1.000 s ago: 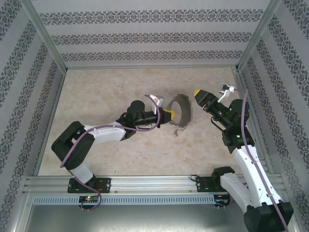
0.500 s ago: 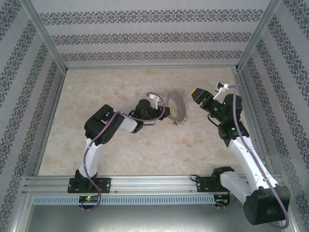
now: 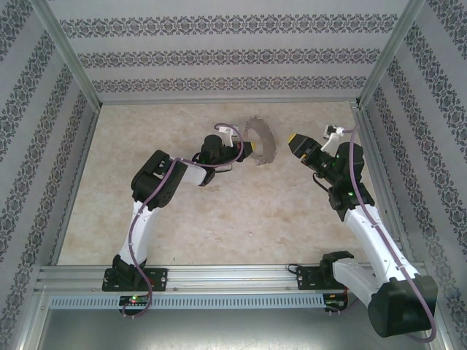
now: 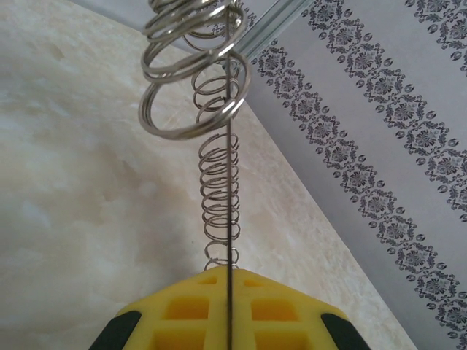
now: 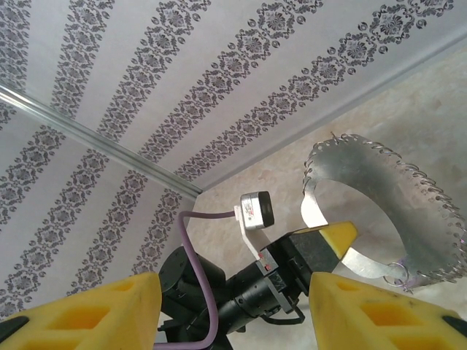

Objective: Put the keys on the keyring

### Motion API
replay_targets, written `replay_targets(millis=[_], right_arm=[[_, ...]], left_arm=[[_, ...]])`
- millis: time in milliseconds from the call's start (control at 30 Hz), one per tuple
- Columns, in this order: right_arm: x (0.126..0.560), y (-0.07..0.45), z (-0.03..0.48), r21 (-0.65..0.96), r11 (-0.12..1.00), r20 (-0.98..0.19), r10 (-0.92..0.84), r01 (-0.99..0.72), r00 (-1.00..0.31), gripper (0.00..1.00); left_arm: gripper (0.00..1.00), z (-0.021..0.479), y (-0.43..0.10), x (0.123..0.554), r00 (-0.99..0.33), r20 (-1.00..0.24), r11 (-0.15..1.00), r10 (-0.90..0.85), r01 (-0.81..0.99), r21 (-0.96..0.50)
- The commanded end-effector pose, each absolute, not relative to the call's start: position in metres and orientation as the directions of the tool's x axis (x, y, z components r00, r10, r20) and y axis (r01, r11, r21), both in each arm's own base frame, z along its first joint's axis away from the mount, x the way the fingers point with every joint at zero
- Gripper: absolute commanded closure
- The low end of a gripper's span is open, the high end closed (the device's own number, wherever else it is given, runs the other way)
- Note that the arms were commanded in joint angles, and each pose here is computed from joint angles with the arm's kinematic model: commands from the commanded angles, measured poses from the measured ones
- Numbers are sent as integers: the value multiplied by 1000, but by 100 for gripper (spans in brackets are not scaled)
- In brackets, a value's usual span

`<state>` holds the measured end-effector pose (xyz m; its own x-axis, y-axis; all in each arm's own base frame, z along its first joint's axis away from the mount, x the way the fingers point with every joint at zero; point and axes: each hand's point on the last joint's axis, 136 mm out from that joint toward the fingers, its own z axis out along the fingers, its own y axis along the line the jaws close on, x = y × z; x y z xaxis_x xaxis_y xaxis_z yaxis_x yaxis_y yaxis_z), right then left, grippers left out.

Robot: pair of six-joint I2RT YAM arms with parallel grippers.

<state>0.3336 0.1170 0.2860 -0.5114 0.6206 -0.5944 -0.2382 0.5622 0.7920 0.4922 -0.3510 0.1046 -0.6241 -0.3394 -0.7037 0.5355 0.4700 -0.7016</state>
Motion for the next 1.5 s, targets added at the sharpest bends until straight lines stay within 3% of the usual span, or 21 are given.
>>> replay_targets(millis=[0, 367, 667, 900, 1200, 1467], right_arm=[[334, 117, 288, 780, 564, -615, 613, -271, -496, 44], [333, 118, 284, 781, 563, -614, 610, -270, -501, 44], [334, 115, 282, 778, 571, -617, 617, -262, -489, 44], [341, 115, 276, 776, 580, -617, 615, -247, -492, 43], [357, 118, 263, 776, 589, -609, 601, -228, -517, 43], [360, 119, 256, 773, 594, -607, 592, -223, -530, 43]], left_arm=[[100, 129, -337, 514, -538, -741, 490, -402, 557, -671], [100, 173, -315, 517, -482, -756, 467, -444, 596, -654], [100, 215, -345, 450, -507, -723, 352, -470, 643, -680], [100, 181, -376, 399, -614, -623, 286, -484, 561, -777], [100, 106, -370, 453, -636, -588, 352, -500, 471, -809], [100, 74, -352, 500, -600, -599, 420, -530, 429, -800]])
